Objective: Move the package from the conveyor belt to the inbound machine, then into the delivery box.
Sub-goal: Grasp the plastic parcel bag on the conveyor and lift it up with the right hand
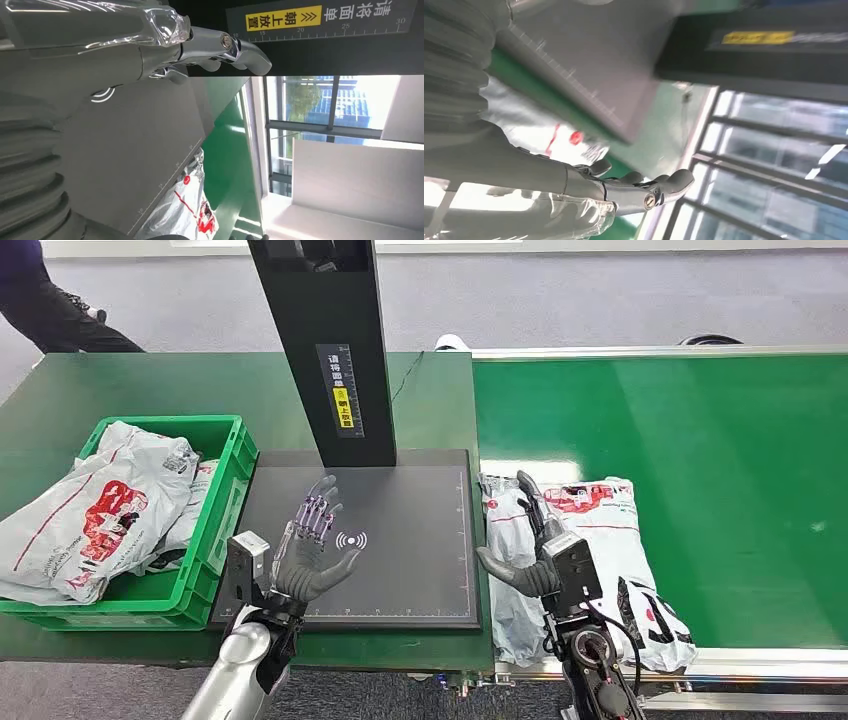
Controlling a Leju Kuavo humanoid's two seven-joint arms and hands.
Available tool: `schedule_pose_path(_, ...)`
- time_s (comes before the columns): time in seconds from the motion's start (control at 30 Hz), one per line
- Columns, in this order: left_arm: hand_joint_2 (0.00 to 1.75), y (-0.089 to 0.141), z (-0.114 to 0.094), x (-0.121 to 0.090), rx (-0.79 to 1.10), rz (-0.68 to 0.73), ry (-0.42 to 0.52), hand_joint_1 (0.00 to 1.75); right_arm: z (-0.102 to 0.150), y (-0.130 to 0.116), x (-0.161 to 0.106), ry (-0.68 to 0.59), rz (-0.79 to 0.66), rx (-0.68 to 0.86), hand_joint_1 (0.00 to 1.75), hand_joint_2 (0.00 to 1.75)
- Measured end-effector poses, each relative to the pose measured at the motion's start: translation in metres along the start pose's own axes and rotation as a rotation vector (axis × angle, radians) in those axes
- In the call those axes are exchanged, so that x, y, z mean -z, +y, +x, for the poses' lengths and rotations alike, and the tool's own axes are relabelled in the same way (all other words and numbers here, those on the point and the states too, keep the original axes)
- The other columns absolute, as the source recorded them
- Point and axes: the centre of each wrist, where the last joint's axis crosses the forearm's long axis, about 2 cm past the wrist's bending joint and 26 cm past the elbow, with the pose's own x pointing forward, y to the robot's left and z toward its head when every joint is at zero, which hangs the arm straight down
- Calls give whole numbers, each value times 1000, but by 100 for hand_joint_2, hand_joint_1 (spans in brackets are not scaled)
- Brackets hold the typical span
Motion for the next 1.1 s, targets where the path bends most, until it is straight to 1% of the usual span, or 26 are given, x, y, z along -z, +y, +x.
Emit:
schedule_pose_path(0.07, 175, 0, 0, 0, 1, 1, 0, 0, 0, -2, 1, 24, -13, -51, 0, 175)
schedule_pose_path(0.1, 175, 0, 0, -1, 1, 2, 1, 0, 0, -5, 1, 50, -28, -113, 0, 175)
schedule_pose_path(0.23, 175, 0, 2, -2, 8, 4, 9, 0, 3, -24, 5, 191, -107, -458, 0, 175)
schedule_pose_path(0.3, 175, 1, 2, -2, 11, 4, 14, 0, 4, -37, 7, 251, -127, -585, 0, 175)
schedule_pose_path(0.4, 175, 1, 3, -2, 15, 2, 22, 0, 4, -55, 6, 328, -146, -720, 0, 175)
schedule_pose_path(0.5, 175, 1, 3, -1, 18, 3, 22, 0, 2, -67, 3, 391, -163, -814, 0, 175)
schedule_pose_path(0.67, 175, 0, 4, 1, 18, 3, 24, 0, -3, -75, -5, 519, -136, -868, 0, 175)
schedule_pose_path(0.9, 175, 0, 6, 5, 23, -7, 30, 0, -18, -72, -27, 697, 61, -835, 0, 175)
schedule_pose_path(1.03, 175, -1, 6, 8, 22, -12, 31, 0, -25, -72, -39, 746, 153, -824, 0, 175)
schedule_pose_path(1.07, 175, -1, 6, 9, 21, -13, 32, 0, -27, -72, -41, 752, 167, -823, 2, 175)
schedule_pose_path(1.1, 175, -1, 6, 9, 21, -13, 32, 0, -28, -72, -42, 756, 179, -823, 27, 175)
